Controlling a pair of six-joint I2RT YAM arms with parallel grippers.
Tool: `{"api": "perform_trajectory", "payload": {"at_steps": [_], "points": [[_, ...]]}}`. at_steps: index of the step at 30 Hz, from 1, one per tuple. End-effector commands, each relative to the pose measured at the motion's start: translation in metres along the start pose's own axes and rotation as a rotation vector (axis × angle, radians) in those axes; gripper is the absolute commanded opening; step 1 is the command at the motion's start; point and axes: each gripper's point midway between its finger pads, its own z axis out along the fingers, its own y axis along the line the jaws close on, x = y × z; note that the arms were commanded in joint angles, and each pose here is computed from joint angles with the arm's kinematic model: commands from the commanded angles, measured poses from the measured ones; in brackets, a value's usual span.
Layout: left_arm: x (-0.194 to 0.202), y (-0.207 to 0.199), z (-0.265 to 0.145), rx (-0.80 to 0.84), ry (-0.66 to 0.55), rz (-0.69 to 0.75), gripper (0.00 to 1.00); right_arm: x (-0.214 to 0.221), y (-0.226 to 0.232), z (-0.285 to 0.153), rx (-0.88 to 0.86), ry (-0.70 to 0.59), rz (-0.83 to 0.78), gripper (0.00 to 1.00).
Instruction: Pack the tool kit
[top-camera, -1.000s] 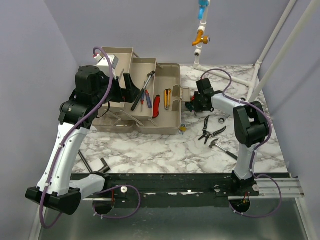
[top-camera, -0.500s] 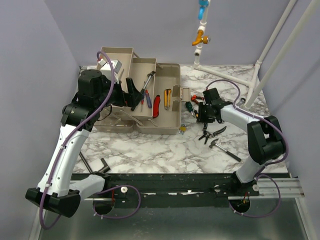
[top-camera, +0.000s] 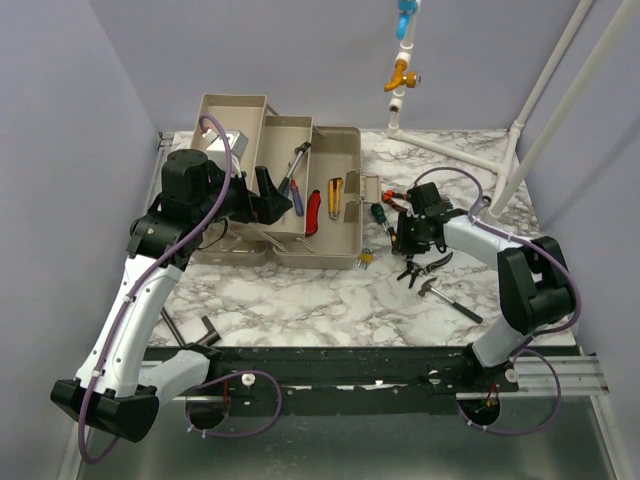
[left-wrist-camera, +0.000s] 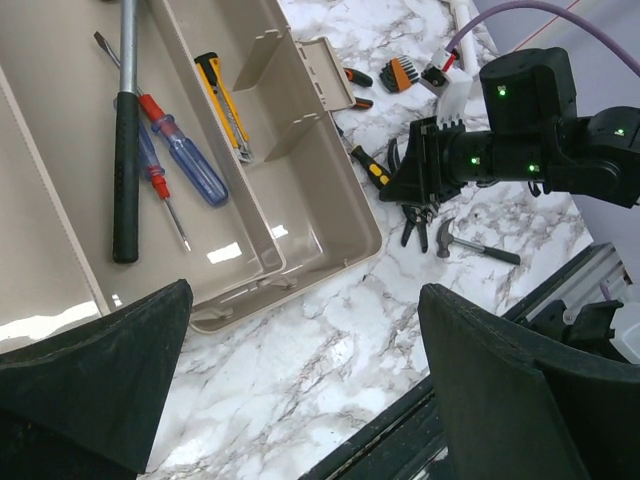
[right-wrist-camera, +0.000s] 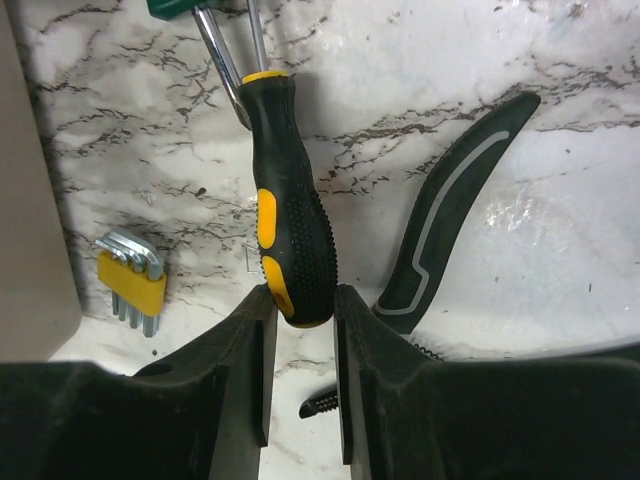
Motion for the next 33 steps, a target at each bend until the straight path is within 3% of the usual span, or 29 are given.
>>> {"api": "perform_trajectory", "payload": {"at_steps": [1,6,15,18,23,25,33], "points": [[0.004,-0.01,-0.003,0.052,-0.017,0.0,0.99,0.014,0.0,0.007,-0.005,0.047,0.017,0.36],[0.014,-0.01,0.001,0.066,0.003,-0.01,0.99,0.005,-0.005,0.006,0.035,0.026,0.017,0.55],[0.013,-0.012,-0.002,0.066,-0.003,-0.005,0.98,-0.016,0.0,0.015,0.063,0.029,-0.025,0.57],[0.012,-0.014,-0.005,0.073,-0.012,-0.008,0.98,-0.014,0.004,0.023,0.063,0.044,-0.034,0.49],[0.008,-0.025,-0.009,0.12,-0.04,-0.034,0.98,-0.011,-0.003,0.022,0.1,0.039,-0.033,0.22],[0.01,-0.03,-0.008,0.151,-0.039,-0.063,0.98,-0.011,-0.005,0.014,0.107,0.016,-0.028,0.15],[0.033,-0.065,0.013,0.341,-0.033,-0.215,0.97,-0.018,0.001,-0.05,0.056,-0.131,0.015,0.06]]}}
